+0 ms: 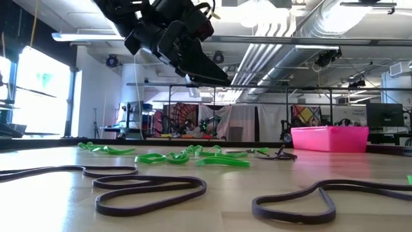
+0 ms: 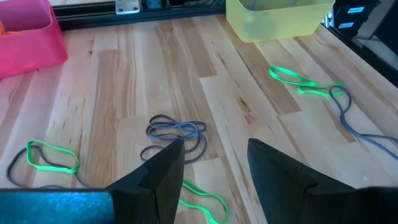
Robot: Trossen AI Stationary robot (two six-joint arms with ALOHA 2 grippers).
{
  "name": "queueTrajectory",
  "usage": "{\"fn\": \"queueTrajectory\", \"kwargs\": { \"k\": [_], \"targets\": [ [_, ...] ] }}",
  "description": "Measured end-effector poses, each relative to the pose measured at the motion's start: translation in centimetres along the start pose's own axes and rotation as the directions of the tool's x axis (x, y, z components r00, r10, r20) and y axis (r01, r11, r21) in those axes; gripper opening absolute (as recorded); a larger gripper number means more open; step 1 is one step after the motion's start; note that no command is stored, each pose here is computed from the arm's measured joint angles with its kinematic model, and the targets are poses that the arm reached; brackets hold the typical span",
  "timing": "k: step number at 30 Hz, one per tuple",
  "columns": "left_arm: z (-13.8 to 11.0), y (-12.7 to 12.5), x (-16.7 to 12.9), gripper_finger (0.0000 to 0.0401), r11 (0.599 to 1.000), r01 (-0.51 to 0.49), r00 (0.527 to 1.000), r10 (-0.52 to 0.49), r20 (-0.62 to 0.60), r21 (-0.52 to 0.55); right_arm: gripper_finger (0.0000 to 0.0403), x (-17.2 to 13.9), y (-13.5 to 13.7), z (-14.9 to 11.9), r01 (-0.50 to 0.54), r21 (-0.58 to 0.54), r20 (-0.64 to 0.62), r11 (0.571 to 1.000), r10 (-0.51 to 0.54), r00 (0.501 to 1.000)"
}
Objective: Sort rubber bands into baskets
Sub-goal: Put the purple rubber band into the yellow bin
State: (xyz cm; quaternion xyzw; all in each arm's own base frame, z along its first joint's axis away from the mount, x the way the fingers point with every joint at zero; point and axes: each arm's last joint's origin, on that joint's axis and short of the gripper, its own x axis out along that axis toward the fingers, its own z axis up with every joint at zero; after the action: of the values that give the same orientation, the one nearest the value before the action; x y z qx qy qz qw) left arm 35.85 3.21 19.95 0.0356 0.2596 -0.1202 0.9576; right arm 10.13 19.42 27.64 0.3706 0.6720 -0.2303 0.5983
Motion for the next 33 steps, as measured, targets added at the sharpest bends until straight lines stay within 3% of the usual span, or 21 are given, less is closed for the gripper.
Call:
{"fn": "queueTrajectory", "kwargs": {
  "k": [9, 14, 18, 23, 30, 33],
  "targets": [
    [0.0, 0.0, 0.0, 0.0170, 1.000, -0.001, 1.000, 0.001, 0.000, 0.006, 0.0000, 0.1, 0.3, -1.4, -0.060, 0.076, -0.060, 0.995, 0.065, 0.996],
    [0.0, 0.2, -0.1, 0.0170, 1.000, -0.013, 1.000, 0.013, -0.002, 0.011, 0.0000, 0.0, 0.4, -1.7, -0.031, 0.068, -0.149, 0.997, 0.041, 0.988],
    [-0.1, 0.5, -0.1, 0.0170, 1.000, -0.021, 1.000, 0.021, -0.002, 0.002, 0.0000, 1.0, 0.3, -1.3, 0.037, -0.136, -0.085, 0.990, -0.049, 0.995],
    [-0.1, 0.6, -0.2, 0.0170, 1.000, -0.026, 1.000, 0.026, -0.002, -0.009, 0.0000, 3.5, 1.7, -0.7, 0.125, -0.395, -0.033, 0.910, -0.150, 0.988],
    [-0.1, 0.6, -0.2, 0.0170, 1.000, -0.026, 1.000, 0.026, -0.003, -0.008, 0.0000, 7.6, 3.9, -0.2, 0.206, -0.575, 0.041, 0.792, -0.223, 0.974],
    [-0.1, 0.6, -0.2, 0.0170, 1.000, -0.026, 1.000, 0.026, -0.002, -0.008, 0.0000, 8.9, 4.2, -0.2, 0.231, -0.606, 0.047, 0.762, -0.255, 0.966]
  ]
}}
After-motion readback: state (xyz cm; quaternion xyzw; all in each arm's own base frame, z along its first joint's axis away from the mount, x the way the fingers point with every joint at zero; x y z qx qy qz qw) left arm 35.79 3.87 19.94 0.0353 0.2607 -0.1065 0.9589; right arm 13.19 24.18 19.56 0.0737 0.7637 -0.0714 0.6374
